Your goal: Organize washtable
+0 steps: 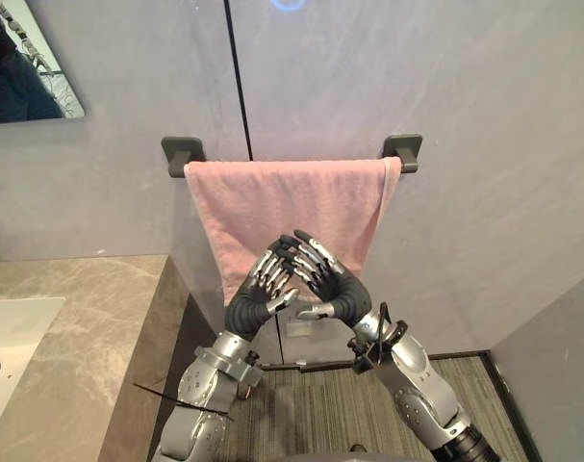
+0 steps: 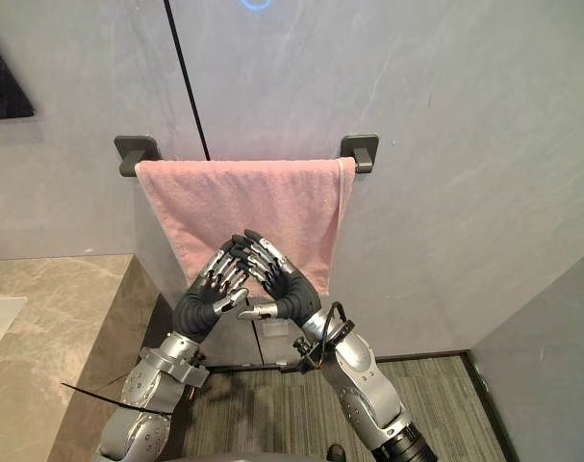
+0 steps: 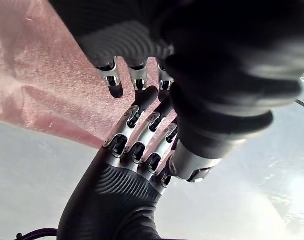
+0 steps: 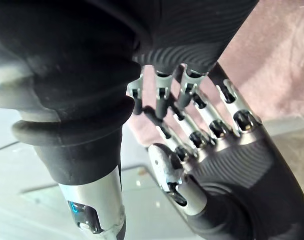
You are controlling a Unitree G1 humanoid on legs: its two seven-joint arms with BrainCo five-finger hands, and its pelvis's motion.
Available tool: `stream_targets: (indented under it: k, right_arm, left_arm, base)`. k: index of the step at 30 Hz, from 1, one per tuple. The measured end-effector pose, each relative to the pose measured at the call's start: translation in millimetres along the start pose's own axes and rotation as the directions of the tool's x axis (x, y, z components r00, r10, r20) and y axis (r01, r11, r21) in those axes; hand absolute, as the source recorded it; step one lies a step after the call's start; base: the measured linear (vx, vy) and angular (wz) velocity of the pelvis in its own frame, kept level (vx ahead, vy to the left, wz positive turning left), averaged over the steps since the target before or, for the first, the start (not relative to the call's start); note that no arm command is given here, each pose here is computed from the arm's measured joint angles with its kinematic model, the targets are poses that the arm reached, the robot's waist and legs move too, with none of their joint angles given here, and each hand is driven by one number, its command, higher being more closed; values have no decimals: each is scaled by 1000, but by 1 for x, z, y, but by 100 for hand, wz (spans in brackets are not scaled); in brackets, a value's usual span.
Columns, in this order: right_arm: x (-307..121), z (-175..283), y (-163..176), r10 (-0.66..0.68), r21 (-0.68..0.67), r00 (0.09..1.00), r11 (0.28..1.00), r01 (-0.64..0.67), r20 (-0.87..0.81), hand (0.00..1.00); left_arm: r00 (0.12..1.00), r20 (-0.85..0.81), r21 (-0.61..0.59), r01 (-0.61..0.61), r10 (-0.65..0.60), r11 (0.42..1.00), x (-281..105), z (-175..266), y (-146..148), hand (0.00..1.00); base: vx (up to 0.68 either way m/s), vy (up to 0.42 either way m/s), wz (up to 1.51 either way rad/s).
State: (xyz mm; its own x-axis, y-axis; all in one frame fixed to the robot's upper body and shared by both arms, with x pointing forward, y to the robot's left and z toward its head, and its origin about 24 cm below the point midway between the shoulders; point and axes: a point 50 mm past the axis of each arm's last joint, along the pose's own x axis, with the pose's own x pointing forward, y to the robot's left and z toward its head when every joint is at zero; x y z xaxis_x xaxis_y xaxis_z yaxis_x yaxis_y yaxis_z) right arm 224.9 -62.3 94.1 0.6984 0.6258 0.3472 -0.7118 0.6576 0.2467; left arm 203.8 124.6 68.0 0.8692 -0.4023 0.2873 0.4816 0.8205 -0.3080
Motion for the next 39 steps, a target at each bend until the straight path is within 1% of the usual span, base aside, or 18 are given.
stream_targets:
  k: [3, 7, 10, 13, 17, 20, 21, 24, 29, 35, 39]
  right_arm:
    - [4, 4, -8, -36, -28, 999, 999, 36, 18, 0]
    - [3, 10, -29, -146, -101, 988, 984, 149, 46, 0]
    - [2, 7, -46, -220, -178, 975, 959, 220, 23, 0]
    - [9, 17, -58, -274, -262, 960, 924, 279, 57, 0]
    - [18, 34, -66, -306, -281, 942, 900, 333, 138, 0]
    - [21, 37, -72, -336, -299, 929, 881, 368, 153, 0]
    - [24, 42, -76, -352, -307, 920, 868, 391, 174, 0]
    - [32, 55, -78, -363, -310, 904, 853, 420, 226, 0]
    - [31, 53, -83, -405, -298, 886, 837, 459, 227, 0]
    - [32, 52, -82, -415, -279, 880, 838, 469, 231, 0]
    - [25, 43, -82, -440, -260, 874, 836, 482, 207, 0]
  left_arm:
    - [999, -14, 78, -51, 52, 996, 3, -1, 9, 0]
    - [983, -39, 214, -165, 177, 963, -1, -3, 28, 0]
    - [975, -21, 265, -207, 220, 942, 5, 0, 37, 0]
    - [973, 35, 306, -226, 227, 925, 21, 11, 44, 0]
    - [971, 85, 295, -241, 225, 925, 36, 18, 43, 0]
    - [969, 77, 276, -247, 235, 929, 42, 13, 43, 0]
    - [969, 74, 276, -245, 234, 929, 50, 12, 43, 0]
    - [960, 112, 295, -280, 258, 914, 66, 19, 45, 0]
    - [942, 129, 310, -336, 311, 889, 72, 20, 50, 0]
    - [931, 132, 327, -365, 340, 872, 73, 20, 54, 0]
    - [920, 145, 324, -393, 365, 861, 71, 21, 58, 0]
  base:
    - [-11, -1, 2]
    - [-5, 0, 1]
    - [-11, 3, 4]
    - [-40, 5, 6]
    - [-42, -12, 12]
    - [-9, -11, 14]
    - [-24, -8, 19]
    - [-52, -2, 9]
    - [-49, 11, 0]
    - [-41, -13, -3]
    - [-3, -5, -2]
